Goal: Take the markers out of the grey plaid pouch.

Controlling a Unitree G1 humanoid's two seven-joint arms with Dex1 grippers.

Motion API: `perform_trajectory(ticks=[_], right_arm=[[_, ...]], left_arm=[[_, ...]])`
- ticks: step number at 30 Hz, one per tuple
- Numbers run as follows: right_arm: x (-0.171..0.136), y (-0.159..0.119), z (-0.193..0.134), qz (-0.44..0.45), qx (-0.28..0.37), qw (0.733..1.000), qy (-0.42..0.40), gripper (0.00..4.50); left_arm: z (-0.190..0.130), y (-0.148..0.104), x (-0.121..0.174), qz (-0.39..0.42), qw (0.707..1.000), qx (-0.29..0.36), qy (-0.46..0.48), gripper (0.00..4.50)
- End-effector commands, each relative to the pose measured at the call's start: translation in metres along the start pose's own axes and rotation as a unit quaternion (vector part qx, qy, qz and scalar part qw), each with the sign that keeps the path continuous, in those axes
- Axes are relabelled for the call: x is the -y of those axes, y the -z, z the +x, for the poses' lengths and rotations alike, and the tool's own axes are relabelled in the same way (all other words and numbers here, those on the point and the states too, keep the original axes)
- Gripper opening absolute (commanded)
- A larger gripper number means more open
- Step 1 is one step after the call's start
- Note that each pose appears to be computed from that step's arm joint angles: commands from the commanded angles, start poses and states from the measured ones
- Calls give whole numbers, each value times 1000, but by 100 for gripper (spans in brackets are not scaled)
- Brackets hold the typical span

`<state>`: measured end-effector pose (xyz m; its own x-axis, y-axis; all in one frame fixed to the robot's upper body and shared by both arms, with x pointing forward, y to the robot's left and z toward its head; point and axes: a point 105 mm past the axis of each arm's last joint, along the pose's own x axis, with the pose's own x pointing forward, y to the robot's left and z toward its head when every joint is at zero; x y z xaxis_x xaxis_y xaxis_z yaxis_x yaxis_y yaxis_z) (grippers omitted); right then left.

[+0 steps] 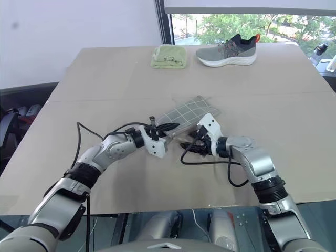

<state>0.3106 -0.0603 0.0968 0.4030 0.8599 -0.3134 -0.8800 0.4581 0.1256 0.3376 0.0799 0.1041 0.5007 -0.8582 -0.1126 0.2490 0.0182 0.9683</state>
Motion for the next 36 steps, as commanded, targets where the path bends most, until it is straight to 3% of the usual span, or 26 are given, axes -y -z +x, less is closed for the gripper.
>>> perform_trajectory(ticks=[1,3,14,25,29,31,33,36], right_arm=[[-8,-20,-4,-32,16,999,-17,85],[-10,-23,-5,-37,15,999,-20,12],[-27,-40,-4,-70,12,996,-47,12],[-37,-40,-6,-78,3,994,-71,12],[8,-40,-23,-12,46,999,26,12],[67,-21,-58,19,39,986,158,12],[125,-9,-118,36,40,943,328,12],[156,-10,-178,48,64,888,453,12]], left_arm=[[1,-6,21,-4,999,8,32,0],[1,-6,22,-3,999,7,33,0],[2,-8,23,5,999,10,32,0],[3,-12,22,2,1000,16,26,0],[2,-17,21,9,999,25,23,0],[-1,-22,17,2,999,32,14,0],[-6,-29,11,-5,999,46,3,0],[-16,-35,4,-2,999,51,-6,0]])
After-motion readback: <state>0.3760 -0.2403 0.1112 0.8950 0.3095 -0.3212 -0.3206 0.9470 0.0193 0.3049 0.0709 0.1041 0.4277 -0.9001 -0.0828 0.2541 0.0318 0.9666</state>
